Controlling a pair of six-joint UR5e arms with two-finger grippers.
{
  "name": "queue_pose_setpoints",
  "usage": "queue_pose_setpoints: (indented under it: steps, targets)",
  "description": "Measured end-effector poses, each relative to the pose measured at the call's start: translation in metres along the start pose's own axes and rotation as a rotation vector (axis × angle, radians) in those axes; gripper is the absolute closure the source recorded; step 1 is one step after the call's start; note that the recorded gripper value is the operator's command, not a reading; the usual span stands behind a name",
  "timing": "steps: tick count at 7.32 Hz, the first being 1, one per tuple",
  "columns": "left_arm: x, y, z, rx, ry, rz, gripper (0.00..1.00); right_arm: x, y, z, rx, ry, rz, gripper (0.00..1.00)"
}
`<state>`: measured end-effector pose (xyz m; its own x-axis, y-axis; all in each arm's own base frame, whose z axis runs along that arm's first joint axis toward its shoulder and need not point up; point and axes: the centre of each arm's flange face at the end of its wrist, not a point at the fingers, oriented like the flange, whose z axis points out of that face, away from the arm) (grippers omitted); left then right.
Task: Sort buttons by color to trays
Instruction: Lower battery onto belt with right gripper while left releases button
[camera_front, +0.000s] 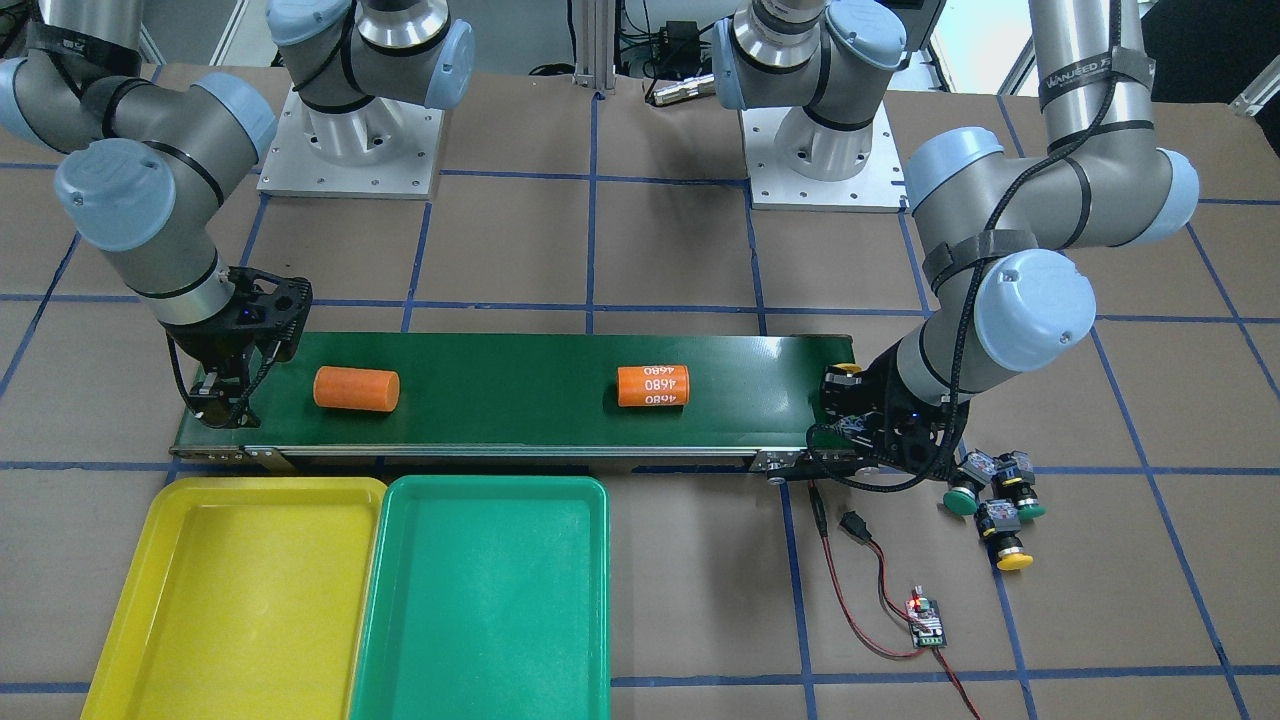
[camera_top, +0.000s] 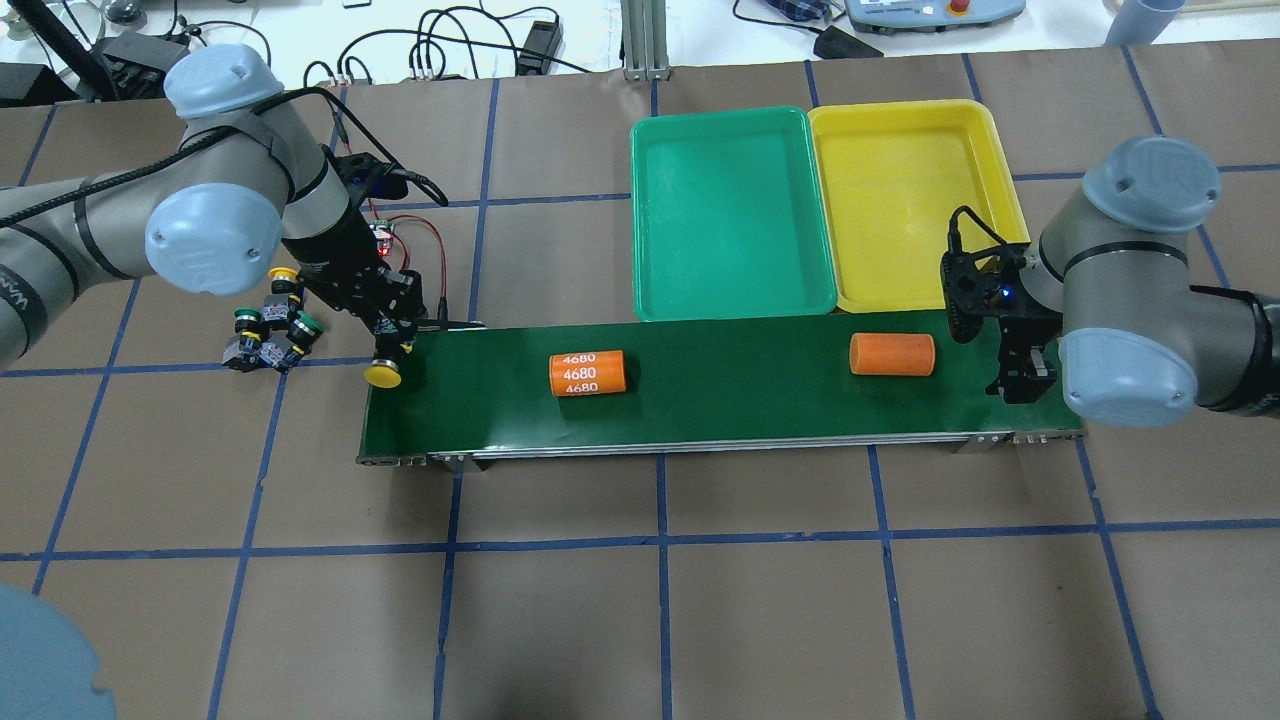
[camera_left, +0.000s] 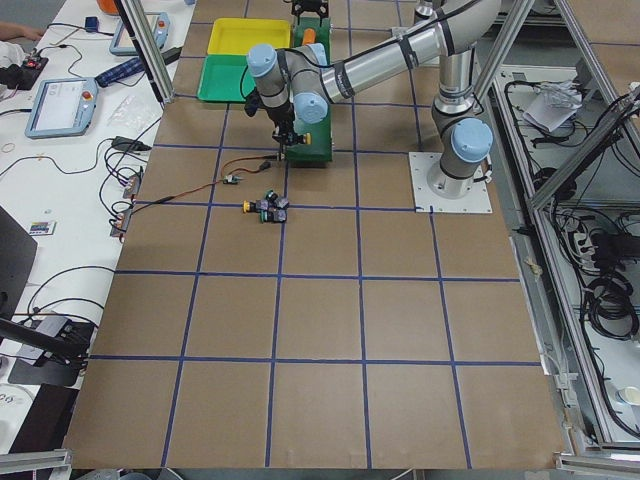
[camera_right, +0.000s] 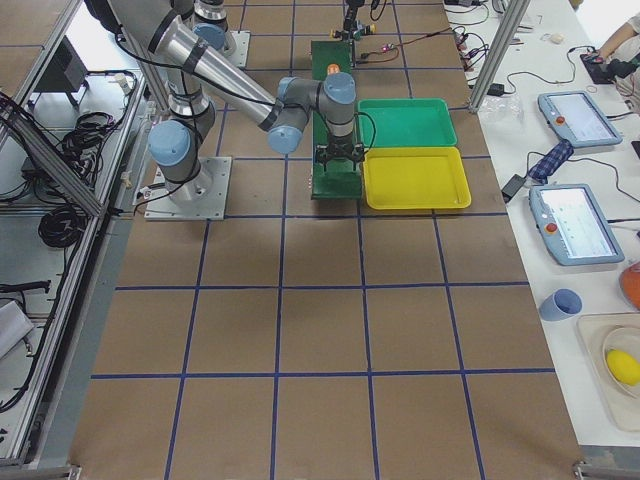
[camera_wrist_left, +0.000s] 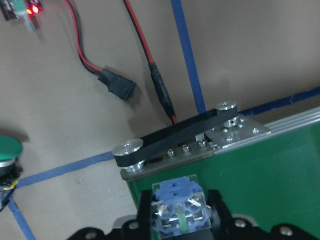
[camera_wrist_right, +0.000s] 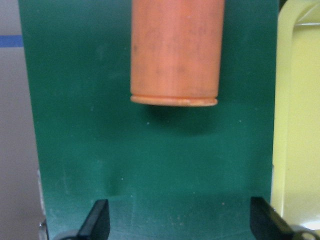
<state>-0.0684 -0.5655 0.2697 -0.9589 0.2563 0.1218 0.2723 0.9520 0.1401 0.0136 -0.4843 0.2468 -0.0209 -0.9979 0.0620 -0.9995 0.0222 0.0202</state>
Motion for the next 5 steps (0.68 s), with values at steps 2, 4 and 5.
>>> queue_pose_setpoints:
  steps: [2, 4, 5]
  targets:
    - [0.001, 0.004, 0.009, 0.0, 0.001, -0.001, 0.1, -0.001, -0.015, 0.0, 0.011, 0.003, 0.002, 0.0]
    - [0.003, 0.007, 0.014, 0.002, 0.001, -0.01, 0.0, -0.003, -0.05, -0.001, 0.017, 0.004, -0.004, 0.0]
    - [0.004, 0.007, 0.011, 0.011, -0.002, -0.016, 0.0, -0.005, -0.065, -0.001, 0.019, 0.005, -0.004, 0.0]
